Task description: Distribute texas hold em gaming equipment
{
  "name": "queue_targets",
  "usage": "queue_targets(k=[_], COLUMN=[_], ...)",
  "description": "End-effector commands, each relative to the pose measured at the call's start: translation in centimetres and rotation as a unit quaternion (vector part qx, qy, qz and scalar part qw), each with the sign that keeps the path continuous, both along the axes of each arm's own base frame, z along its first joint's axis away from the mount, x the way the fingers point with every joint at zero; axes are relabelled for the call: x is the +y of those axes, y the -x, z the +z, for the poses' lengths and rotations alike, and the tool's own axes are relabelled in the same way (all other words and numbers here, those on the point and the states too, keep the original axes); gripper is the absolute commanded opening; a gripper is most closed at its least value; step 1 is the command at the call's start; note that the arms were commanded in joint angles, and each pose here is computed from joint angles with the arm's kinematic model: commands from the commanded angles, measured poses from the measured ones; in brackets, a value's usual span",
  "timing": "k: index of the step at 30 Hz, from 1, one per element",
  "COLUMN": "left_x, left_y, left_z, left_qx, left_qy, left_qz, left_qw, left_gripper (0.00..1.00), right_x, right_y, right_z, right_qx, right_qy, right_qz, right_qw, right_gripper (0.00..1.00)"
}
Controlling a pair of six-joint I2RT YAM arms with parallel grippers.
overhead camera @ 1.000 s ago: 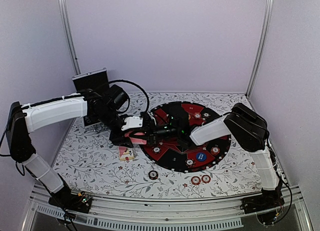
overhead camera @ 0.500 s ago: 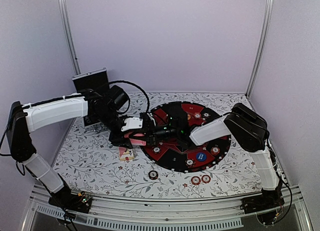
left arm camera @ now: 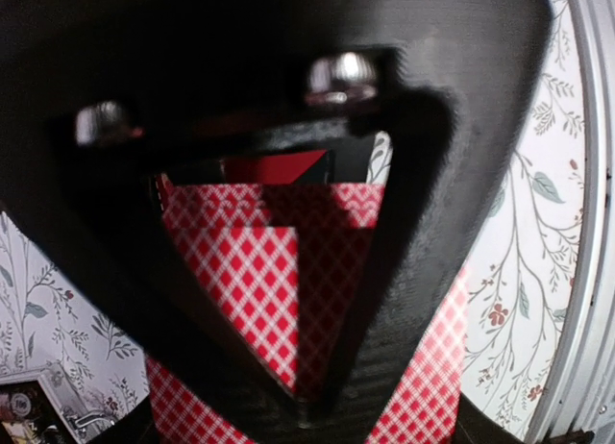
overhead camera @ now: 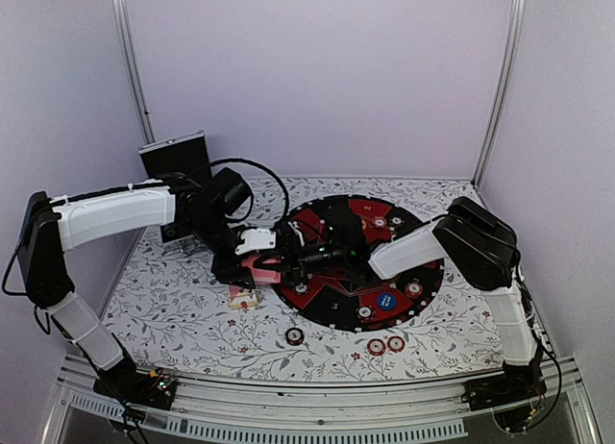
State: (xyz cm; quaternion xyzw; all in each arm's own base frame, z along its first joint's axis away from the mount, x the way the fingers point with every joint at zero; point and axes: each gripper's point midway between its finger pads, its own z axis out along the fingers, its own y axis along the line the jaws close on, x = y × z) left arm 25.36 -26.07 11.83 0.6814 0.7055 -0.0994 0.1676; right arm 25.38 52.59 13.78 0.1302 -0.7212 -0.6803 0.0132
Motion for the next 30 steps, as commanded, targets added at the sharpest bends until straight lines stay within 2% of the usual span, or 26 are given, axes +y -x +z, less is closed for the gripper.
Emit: queue_targets(k=[1, 10, 30], left_x=[-0.9, -0.9, -0.5], left_y=[-1.2, -1.4, -1.7], left_z=[1.4, 1.4, 1.7], left_qx=[-0.019, -0.020, -0.024], left_qy=[0.019, 0.018, 0.013], left_qz=[0.017, 0.024, 0.026], left_qw=[0.999, 0.999, 0.999], left_gripper=[0.29, 0.28, 0.19], right_x=[-0.4, 0.4, -1.3], right_y=[-0.3, -0.1, 0.0], right_z=[1.4, 1.5, 2.1], right_qx=[-0.001, 0.010, 0.020], right_qy=[-0.006, -0.011, -0.022], right_qz=[-0.010, -0.006, -0.018], right_qw=[1.000, 1.000, 0.999], right_gripper=[0.46, 0.55, 0.55])
